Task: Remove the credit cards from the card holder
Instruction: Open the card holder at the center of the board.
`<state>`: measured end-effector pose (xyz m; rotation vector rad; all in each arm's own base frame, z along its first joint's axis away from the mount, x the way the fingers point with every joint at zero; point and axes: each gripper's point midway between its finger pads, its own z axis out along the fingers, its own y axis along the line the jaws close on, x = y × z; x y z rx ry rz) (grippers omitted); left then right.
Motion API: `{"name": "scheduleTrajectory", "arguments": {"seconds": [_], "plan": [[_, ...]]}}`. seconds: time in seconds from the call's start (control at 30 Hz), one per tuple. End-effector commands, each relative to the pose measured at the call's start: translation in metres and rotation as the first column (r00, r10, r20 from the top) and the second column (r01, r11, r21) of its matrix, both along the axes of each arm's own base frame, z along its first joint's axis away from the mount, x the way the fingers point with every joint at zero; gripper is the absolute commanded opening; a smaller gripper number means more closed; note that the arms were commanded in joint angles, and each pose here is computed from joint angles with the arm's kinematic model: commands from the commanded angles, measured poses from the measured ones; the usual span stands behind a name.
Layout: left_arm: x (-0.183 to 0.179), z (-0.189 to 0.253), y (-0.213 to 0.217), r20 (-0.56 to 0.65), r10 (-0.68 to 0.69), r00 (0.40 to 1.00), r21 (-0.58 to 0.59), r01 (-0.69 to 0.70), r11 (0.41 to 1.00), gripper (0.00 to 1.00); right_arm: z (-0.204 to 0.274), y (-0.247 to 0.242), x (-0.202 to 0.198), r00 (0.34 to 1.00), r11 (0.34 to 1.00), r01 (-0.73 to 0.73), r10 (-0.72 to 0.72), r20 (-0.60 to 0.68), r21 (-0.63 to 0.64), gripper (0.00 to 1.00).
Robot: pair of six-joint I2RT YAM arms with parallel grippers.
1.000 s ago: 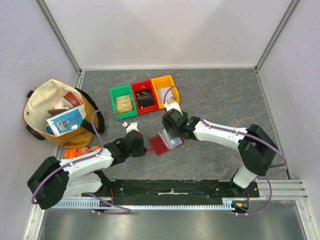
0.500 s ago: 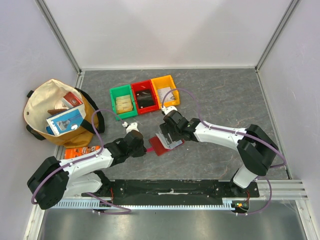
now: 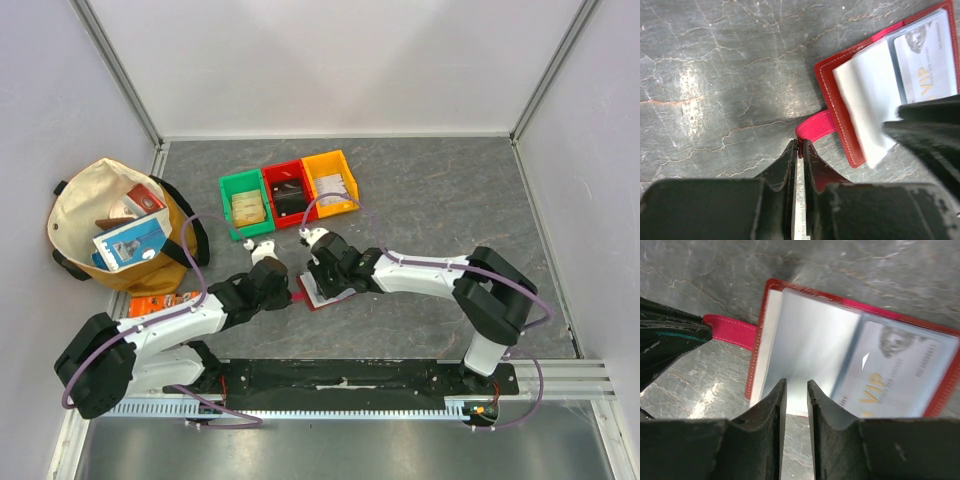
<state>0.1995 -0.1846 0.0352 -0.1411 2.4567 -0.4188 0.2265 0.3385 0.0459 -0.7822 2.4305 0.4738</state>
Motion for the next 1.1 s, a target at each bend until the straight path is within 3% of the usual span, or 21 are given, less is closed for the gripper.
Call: {"name": "scheduleTrajectory", "arguments": {"seconds": [0.0,0.23,0.3,0.5,0.7,0.9,1.07], "plan": [[0.021,0.026,-0.007,0.082,0.012,0.997,-0.006,-0.011,1.0,0.16,-0.013,0.025,-0.011,0.997,0.997,-0.059,0.062,-0.049,0.051,0.29],[0.032,0.078,-0.016,0.184,0.039,0.982,-0.116,-0.018,0.993,0.51,0.011,0.027,-0.007,0.999,0.996,-0.04,0.042,-0.02,0.084,0.31],[0.033,0.092,-0.022,0.2,0.03,0.979,-0.151,0.0,0.989,0.56,0.027,0.023,-0.004,1.0,0.994,-0.025,0.026,-0.003,0.102,0.33],[0.036,0.13,-0.05,0.231,-0.01,0.973,-0.265,0.073,0.961,0.56,0.049,-0.034,0.038,0.985,0.979,0.162,-0.168,0.04,0.122,0.39],[0.043,0.145,-0.09,0.227,-0.078,0.971,-0.37,0.16,0.915,0.56,0.034,-0.072,0.055,0.973,0.964,0.228,-0.23,-0.002,0.138,0.34],[0.054,0.138,-0.125,0.199,-0.122,0.972,-0.41,0.196,0.891,0.52,0.018,-0.079,0.059,0.969,0.952,0.245,-0.238,-0.062,0.182,0.26],[0.063,0.096,-0.126,0.131,-0.086,0.988,-0.367,0.129,0.921,0.46,0.012,-0.079,0.056,0.97,0.946,0.24,-0.222,-0.103,0.219,0.21]]}}
